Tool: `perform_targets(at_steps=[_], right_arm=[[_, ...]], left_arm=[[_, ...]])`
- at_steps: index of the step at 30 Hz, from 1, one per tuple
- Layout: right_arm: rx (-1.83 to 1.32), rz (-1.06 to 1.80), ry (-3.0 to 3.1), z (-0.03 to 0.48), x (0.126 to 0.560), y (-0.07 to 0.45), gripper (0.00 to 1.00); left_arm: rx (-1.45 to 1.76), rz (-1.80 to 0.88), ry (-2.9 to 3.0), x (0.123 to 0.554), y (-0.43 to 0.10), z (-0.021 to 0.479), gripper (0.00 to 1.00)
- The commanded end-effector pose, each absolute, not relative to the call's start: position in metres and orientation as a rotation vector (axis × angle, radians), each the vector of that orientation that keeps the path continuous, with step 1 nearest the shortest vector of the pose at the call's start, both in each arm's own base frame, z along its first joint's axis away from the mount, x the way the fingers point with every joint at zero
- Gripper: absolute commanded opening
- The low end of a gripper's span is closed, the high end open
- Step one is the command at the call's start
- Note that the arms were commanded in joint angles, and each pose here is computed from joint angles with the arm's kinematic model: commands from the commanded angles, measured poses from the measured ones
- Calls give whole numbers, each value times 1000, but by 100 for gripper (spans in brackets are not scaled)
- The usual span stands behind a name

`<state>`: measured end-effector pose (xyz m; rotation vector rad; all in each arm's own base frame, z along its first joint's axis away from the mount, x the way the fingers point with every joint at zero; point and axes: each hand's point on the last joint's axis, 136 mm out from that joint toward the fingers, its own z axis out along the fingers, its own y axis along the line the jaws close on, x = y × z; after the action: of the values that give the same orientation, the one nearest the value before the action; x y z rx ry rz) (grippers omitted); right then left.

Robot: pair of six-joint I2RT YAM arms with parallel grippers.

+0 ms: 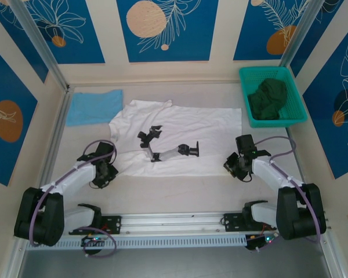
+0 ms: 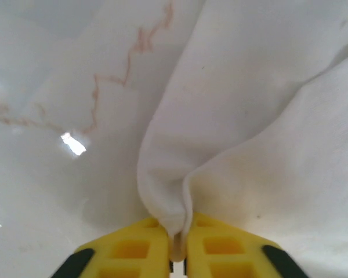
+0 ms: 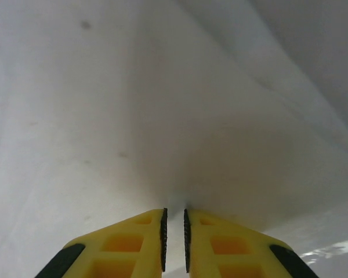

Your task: Fold and stack the t-shirts

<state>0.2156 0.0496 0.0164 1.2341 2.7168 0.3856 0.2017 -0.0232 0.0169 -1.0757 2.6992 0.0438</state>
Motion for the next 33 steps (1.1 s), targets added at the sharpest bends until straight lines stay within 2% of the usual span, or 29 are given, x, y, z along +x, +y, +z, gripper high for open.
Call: perform_targets(at_steps=[1, 10, 16, 17, 20, 22, 25, 26, 27, 28, 33], right_arm=[[1415, 246, 2708, 14, 204, 32, 17], [1672, 160, 2670, 1, 180, 10, 17], [1704, 188, 2654, 3, 166, 12, 19], [1701, 189, 2645, 5, 165, 11, 20], [1647, 214, 2604, 15, 166, 9, 26], [1545, 312, 2573, 24, 178, 13, 32], [1331, 446, 2542, 45, 195, 26, 39], [1255, 465, 2533, 52, 200, 30, 43], [1166, 496, 2517, 61, 205, 36, 52], [1063, 527, 2510, 70, 210, 45, 55], [507, 696, 2441, 110, 230, 112, 58]], left_arm=[[-1030, 211, 2665, 206, -4, 26, 8], [-1011, 371, 2690, 194, 17, 29, 4], [-1052, 388, 2662, 181, 24, 32, 5], [-1059, 392, 2655, 179, 26, 33, 6], [-1062, 386, 2631, 179, 28, 40, 20], [-1054, 369, 2614, 184, 27, 49, 31], [-1018, 290, 2596, 199, 20, 68, 37], [-1009, 260, 2594, 203, 17, 74, 39], [-994, 220, 2591, 209, 12, 81, 40], [-973, 174, 2590, 215, 7, 88, 41], [-875, -154, 2660, 241, -38, 94, 50]])
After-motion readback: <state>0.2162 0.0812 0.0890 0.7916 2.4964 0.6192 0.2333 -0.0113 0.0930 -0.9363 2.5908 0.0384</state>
